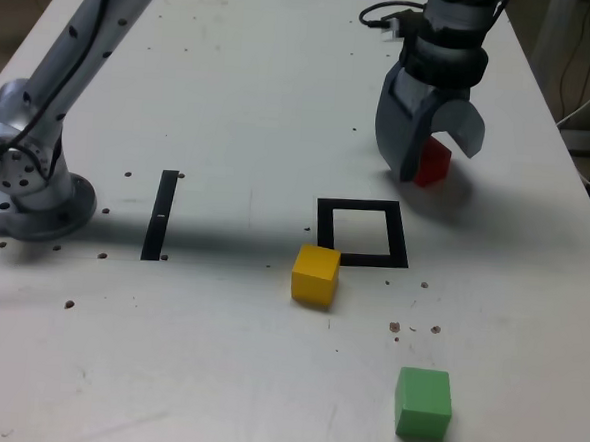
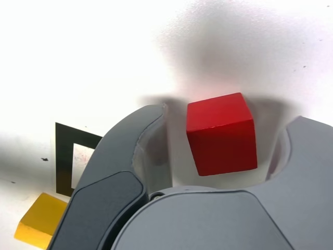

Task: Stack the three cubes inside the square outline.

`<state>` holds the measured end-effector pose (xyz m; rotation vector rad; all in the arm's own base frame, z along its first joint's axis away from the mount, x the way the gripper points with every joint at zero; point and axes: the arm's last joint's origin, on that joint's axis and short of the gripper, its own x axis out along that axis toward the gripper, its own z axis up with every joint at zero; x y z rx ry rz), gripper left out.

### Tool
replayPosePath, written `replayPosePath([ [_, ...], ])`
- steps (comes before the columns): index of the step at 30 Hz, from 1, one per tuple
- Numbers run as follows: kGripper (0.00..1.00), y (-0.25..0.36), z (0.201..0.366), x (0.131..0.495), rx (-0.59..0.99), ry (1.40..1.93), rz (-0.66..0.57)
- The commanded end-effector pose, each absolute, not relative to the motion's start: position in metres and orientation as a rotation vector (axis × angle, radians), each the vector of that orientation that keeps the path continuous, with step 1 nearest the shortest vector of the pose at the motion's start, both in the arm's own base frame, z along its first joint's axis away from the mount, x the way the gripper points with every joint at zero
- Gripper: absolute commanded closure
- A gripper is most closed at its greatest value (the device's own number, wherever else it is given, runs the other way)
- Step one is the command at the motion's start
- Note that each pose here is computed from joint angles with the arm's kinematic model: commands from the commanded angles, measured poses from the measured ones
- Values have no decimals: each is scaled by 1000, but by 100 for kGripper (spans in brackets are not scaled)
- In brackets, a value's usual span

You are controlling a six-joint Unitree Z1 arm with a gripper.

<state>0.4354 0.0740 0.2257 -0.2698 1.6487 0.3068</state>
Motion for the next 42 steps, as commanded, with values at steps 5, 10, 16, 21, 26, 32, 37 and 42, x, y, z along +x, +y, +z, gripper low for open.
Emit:
replayPosePath([
  [5, 47, 74, 225, 437, -270, 1637, 306],
  [10, 51, 74, 223, 438, -268, 1628, 304],
  [16, 58, 74, 221, 438, -266, 1627, 303],
  [21, 66, 74, 219, 438, -262, 1624, 304],
  [26, 70, 73, 224, 437, -244, 1615, 282],
  [32, 70, 59, 245, 428, -164, 1614, 181],
  [37, 70, 41, 262, 414, -78, 1647, 53],
  [42, 70, 19, 275, 396, 41, 1670, -69],
])
